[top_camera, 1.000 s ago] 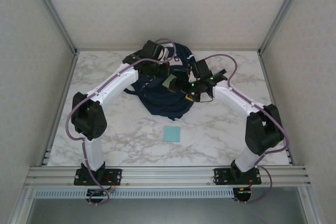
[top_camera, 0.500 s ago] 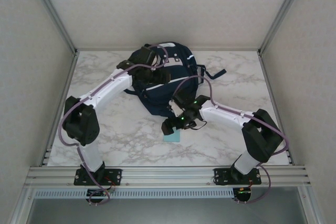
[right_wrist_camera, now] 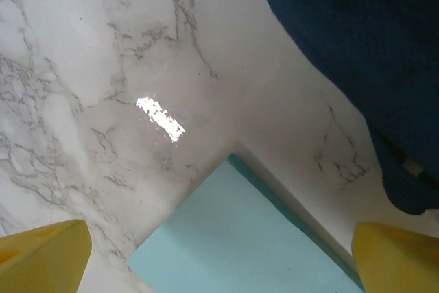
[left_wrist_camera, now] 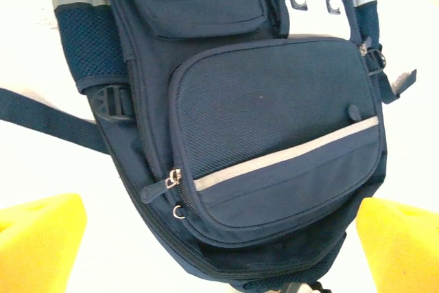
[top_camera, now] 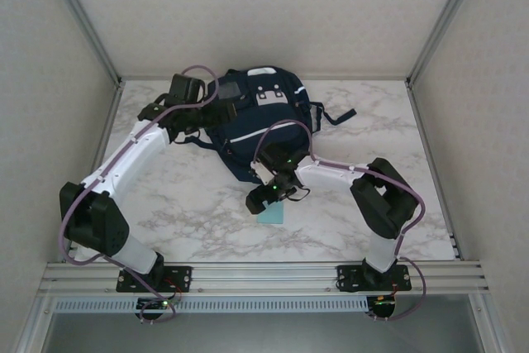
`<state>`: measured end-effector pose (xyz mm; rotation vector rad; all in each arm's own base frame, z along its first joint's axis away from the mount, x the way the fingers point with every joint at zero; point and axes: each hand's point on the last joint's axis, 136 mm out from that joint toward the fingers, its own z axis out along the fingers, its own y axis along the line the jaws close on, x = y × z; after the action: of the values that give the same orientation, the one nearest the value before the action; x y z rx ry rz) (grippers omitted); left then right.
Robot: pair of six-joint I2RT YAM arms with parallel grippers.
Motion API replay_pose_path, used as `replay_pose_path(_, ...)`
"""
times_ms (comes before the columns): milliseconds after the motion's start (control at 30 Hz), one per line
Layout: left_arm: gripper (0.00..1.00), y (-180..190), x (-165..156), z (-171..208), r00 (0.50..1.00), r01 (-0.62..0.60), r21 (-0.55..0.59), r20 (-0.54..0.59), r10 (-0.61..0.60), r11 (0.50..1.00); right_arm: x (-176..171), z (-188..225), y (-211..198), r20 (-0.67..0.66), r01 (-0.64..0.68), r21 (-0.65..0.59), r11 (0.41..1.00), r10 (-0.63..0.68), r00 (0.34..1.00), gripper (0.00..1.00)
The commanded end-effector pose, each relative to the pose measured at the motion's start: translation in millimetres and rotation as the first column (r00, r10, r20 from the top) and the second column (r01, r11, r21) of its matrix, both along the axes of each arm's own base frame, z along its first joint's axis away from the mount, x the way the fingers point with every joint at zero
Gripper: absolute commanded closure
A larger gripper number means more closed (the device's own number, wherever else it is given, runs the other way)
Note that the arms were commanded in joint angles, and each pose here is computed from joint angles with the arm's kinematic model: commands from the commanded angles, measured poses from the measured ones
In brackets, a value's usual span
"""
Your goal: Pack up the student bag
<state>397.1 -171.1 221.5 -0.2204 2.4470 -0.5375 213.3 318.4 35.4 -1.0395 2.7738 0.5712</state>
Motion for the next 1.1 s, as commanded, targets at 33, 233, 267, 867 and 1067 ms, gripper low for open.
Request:
replay_pose_path(33,0.0,2.9,-3.0,4.7,1.0,-0.02,-0.042,0.012,0.021,0.999,-19.5,-2.7,-9.0,0.0,-0.045,-0.028,0.999,0.045,0.999,0.02)
replay_pose_path(233,0.0,-2.8,1.2,6.3,1.0,-0.021,-0.085,0.012,0.022,0.996,-57.7,-7.5,-22.0,-0.048,-0.041,-0.049,0.998,0.038,0.998,0.02)
replay_pose_path(267,0.0,-3.6,1.7,6.8,1.0,-0.021,-0.09,0.012,0.022,0.996,-62.5,-5.8,-22.2,-0.047,-0.04,-0.053,0.998,0.037,0.998,0.02)
replay_pose_path(867,0.0,0.8,-4.3,11.3,0.999,-0.033,-0.089,0.018,0.035,0.995,-70.1,-14.2,-25.1,0.134,-0.024,-0.322,0.946,0.071,0.989,0.01)
replay_pose_path(1067,0.0,0.6,-3.5,11.1,0.999,-0.035,-0.089,0.015,0.036,0.995,-84.4,-11.0,-5.1,0.132,-0.054,-0.299,0.953,0.097,0.986,0.01)
